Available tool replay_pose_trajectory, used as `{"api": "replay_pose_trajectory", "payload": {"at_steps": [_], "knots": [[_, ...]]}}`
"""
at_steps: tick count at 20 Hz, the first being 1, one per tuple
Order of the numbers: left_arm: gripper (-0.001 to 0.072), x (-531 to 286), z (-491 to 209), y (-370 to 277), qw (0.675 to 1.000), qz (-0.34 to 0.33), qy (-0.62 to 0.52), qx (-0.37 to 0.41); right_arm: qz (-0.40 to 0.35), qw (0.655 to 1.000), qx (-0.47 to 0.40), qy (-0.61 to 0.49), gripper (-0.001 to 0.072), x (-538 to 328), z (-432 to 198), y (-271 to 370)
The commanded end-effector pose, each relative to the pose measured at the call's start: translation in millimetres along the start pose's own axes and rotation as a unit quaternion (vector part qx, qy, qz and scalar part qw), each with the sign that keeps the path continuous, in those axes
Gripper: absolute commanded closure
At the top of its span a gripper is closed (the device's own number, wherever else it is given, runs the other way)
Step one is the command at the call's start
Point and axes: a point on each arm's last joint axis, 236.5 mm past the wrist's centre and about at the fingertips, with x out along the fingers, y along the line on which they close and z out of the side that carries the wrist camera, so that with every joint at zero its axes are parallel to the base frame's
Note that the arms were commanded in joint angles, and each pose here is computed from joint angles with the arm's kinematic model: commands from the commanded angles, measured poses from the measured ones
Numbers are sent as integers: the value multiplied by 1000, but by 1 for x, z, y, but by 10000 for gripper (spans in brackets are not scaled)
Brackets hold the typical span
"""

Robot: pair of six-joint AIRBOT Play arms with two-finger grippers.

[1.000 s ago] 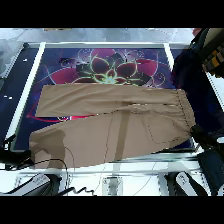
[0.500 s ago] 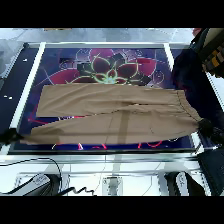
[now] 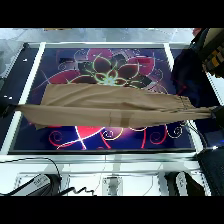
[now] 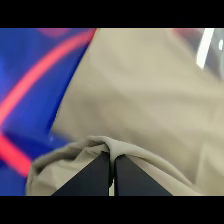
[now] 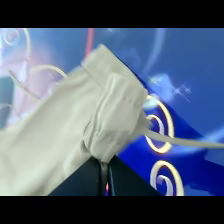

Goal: Fold the clothes and pants, and hang the long-sleeved shirts on hangers.

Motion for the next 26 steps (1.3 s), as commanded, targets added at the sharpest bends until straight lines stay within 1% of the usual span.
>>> {"api": "replay_pose_trajectory", "payload": {"at_steps": [1, 3, 6, 13, 16, 20, 21, 22, 23, 24, 26], "knots": [[693, 25, 47, -22, 994, 16, -103, -22, 23, 999, 40, -16, 693, 26, 14, 22], [693, 46, 56, -25, 991, 22, -126, -47, 29, 996, 79, -16, 693, 56, 16, 31], [693, 81, 59, -33, 991, 16, -121, -52, 24, 994, 103, 16, 693, 100, 15, 39], [692, 170, 61, -64, 994, -17, -89, -60, 19, 991, 125, 48, 693, 194, 29, 60], [692, 199, 63, -75, 994, -18, -96, -49, 25, 992, 122, 35, 693, 226, 35, 69], [691, 218, 55, -65, 993, -12, -94, -69, 32, 992, 118, 10, 692, 253, 40, 76], [684, 218, 55, -64, 993, -11, -94, -69, 34, 993, 117, 2, 666, 256, 41, 78], [633, 218, 56, -64, 993, -10, -96, -69, 37, 993, 111, -6, 442, 256, 44, 81], [399, 218, 57, -63, 993, -9, -97, -66, 39, 995, 93, -17, 206, 256, 48, 82], [8, 217, 58, -64, 993, -9, -98, -59, 41, 996, 71, -19, 191, 255, 49, 85], [4, 213, 57, -70, 995, -14, -93, -38, 42, 999, 29, -8, 191, 253, 47, 89]]}}
